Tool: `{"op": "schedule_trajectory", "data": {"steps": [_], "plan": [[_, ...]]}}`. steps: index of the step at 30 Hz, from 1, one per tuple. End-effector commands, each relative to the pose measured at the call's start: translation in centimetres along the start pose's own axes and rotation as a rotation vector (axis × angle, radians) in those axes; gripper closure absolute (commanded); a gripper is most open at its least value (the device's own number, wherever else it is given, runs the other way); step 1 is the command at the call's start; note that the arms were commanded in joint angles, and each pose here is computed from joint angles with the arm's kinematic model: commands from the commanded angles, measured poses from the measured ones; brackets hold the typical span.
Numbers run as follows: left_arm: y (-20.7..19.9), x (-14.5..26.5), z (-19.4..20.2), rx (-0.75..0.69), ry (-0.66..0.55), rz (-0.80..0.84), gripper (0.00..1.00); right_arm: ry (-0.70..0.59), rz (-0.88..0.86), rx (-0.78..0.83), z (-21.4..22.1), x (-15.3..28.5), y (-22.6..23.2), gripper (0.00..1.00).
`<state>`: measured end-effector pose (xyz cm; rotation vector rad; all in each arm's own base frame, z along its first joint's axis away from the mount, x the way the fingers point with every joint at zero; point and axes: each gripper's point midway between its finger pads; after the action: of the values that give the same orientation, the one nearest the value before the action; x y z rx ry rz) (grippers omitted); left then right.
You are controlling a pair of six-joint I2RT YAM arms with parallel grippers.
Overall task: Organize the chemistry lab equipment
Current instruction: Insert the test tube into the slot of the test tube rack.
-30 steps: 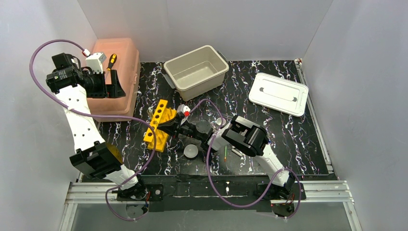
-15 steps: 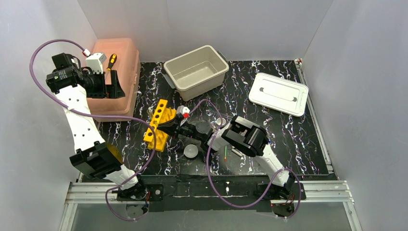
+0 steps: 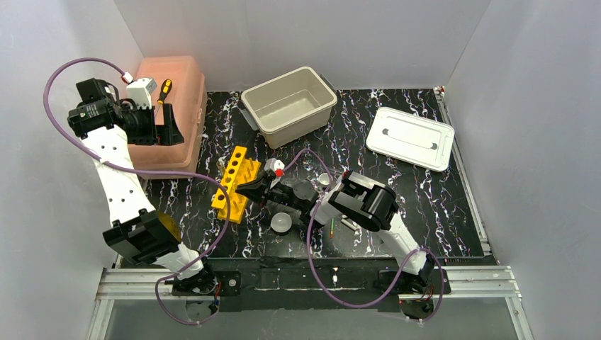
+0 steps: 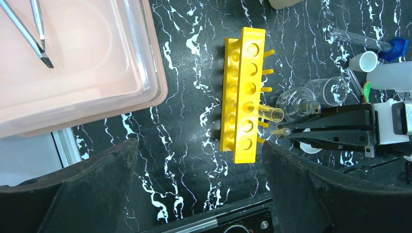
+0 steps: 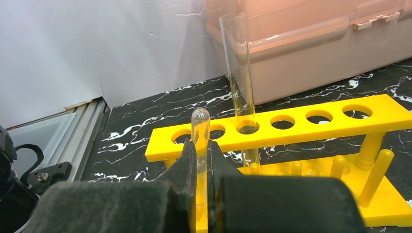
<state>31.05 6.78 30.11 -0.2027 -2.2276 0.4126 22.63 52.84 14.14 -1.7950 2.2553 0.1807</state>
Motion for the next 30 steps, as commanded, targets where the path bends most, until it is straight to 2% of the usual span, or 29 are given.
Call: {"op": "schedule_trajectory", "data": {"steps": [1, 9, 15, 24, 30], "plan": [[-0.9, 1.2, 0.5, -0.017, -0.017, 0.004, 0.01, -0.240, 0.010, 0.079, -6.7, -0.6, 0.0, 0.99], [-0.9, 1.0, 1.1, -0.011, -0.003, 0.009, 0.01, -0.281, 0.031, 0.153, -10.1, -2.5, -1.0, 0.99], [-1.0, 0.7, 2.0, -0.021, 0.027, 0.025, 0.01, -0.265, -0.013, 0.167, -12.3, -2.3, 0.3, 0.99], [-1.0, 0.5, 2.1, -0.013, 0.028, 0.034, 0.01, -0.143, -0.097, 0.040, -8.9, 1.5, 3.1, 0.99], [-1.0, 0.4, 2.0, -0.014, 0.025, 0.032, 0.01, -0.022, -0.062, 0.027, -6.1, 4.2, 3.0, 0.99]]}}
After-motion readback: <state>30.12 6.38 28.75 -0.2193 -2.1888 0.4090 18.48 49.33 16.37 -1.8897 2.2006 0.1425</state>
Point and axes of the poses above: each gripper's point midway between its finger pads, its own x axis back along the fingers, its own y axis along the line the jaws close on, z = x × y, and after that the axes turned 15 degrees about x, right-handed
